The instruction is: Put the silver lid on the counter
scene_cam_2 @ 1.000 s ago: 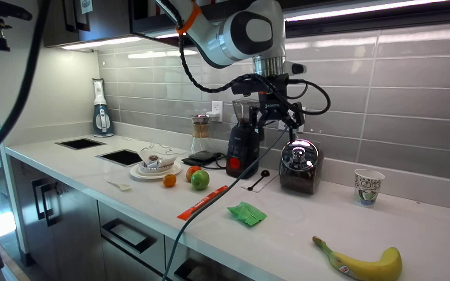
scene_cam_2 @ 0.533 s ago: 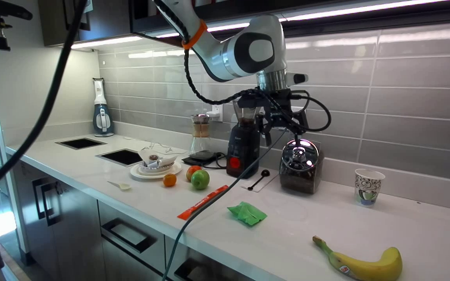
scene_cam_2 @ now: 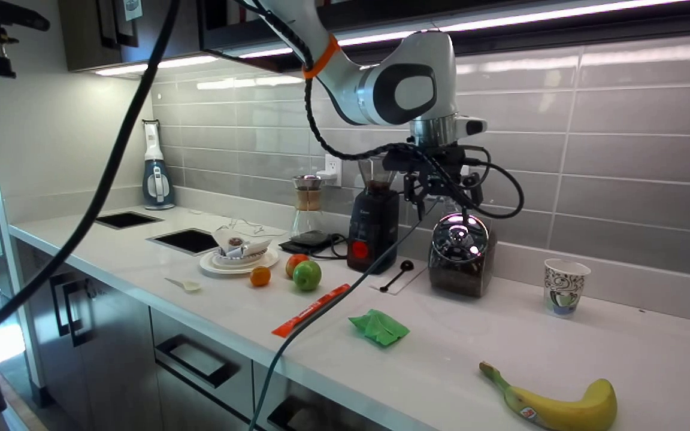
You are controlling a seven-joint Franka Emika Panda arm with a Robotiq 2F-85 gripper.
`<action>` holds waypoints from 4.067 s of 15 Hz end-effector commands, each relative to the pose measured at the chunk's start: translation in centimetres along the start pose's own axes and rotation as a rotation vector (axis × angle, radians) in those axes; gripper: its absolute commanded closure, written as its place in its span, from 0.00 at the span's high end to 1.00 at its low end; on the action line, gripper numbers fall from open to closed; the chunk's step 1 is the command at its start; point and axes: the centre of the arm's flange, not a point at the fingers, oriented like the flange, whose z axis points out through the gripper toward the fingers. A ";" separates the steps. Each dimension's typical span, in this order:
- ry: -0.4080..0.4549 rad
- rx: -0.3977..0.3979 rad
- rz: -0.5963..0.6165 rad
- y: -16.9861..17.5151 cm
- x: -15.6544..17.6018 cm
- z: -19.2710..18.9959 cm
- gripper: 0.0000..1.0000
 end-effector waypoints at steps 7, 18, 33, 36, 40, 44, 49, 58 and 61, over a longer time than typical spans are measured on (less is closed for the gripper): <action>0.141 -0.010 -0.043 1.4 2.3 3.9 1.00; 0.175 -0.005 -0.056 0.5 4.0 5.9 1.00; 0.186 -0.006 -0.051 0.3 5.7 7.6 1.00; 0.185 -0.005 -0.051 0.2 5.9 7.9 1.00; 0.185 -0.001 -0.051 0.0 6.2 8.4 0.99; 0.186 0.001 -0.050 -0.1 6.4 8.6 0.83; 0.184 0.001 -0.049 -0.1 6.5 8.9 0.66; 0.180 -0.001 -0.045 -0.3 6.5 8.8 0.21; 0.171 0.002 -0.036 -0.5 6.3 8.3 0.21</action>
